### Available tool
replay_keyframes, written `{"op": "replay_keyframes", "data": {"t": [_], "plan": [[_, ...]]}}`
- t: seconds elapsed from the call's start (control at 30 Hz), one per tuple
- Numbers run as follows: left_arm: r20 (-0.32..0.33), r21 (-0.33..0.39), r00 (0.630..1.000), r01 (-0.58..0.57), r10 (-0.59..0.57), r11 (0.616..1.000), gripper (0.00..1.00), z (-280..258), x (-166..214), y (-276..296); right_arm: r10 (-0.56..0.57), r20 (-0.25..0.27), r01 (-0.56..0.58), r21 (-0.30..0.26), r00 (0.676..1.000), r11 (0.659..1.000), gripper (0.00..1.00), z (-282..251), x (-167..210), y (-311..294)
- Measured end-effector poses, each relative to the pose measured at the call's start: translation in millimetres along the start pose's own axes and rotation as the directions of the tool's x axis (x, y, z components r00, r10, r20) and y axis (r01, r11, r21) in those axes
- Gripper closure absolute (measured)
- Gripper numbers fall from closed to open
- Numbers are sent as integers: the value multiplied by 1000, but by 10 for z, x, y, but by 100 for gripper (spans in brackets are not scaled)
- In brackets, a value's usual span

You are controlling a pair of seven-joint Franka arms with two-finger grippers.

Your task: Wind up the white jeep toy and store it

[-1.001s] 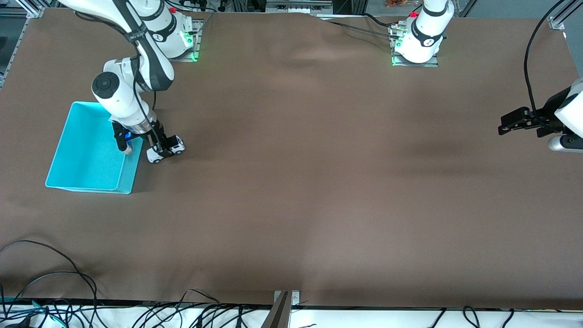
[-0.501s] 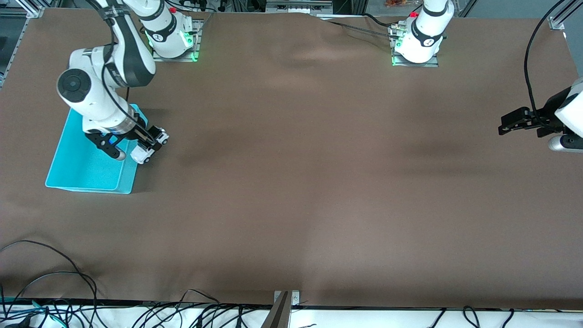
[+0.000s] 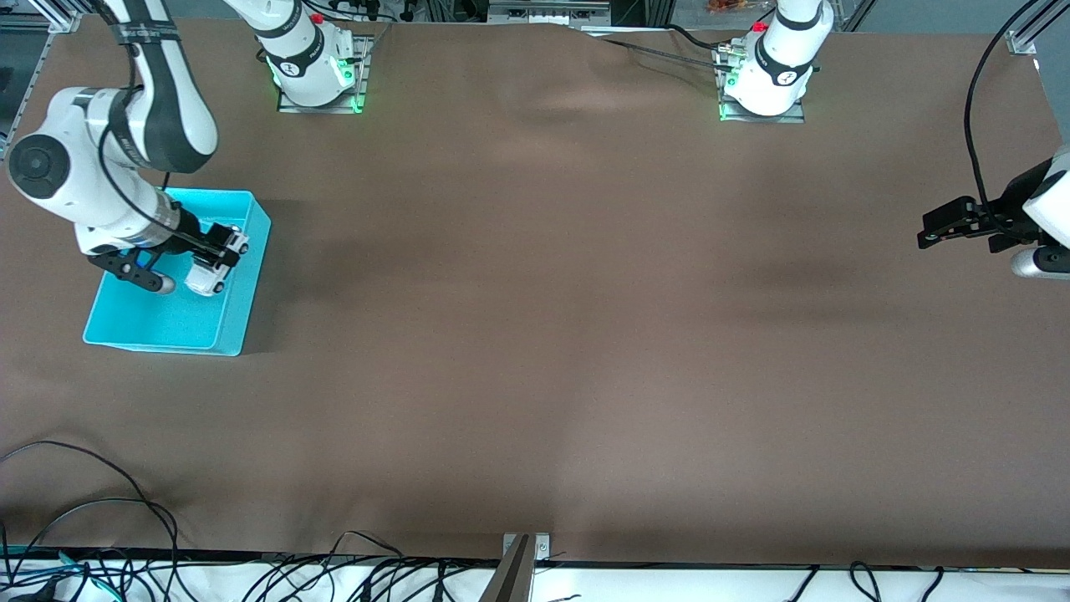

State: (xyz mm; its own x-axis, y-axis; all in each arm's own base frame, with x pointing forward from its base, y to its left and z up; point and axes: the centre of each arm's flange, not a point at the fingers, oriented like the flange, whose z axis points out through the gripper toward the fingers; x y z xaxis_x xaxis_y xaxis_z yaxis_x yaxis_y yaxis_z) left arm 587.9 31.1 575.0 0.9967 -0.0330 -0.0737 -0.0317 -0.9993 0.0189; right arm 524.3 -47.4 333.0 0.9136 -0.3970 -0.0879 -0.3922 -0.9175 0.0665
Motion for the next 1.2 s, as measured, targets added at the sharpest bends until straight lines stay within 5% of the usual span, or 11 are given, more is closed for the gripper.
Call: {"op": "replay_keyframes", "data": {"t": [0.47, 1.2], "plan": [[-8, 1, 1000, -1, 1, 1000, 0, -41, -16, 7, -84, 70, 87, -50, 994, 995, 48, 421, 230, 923], [-32, 4, 999, -4, 4, 1000, 0, -154, -34, 27, -82, 119, 93, -91, 989, 992, 48, 1376, 249, 1017]]}}
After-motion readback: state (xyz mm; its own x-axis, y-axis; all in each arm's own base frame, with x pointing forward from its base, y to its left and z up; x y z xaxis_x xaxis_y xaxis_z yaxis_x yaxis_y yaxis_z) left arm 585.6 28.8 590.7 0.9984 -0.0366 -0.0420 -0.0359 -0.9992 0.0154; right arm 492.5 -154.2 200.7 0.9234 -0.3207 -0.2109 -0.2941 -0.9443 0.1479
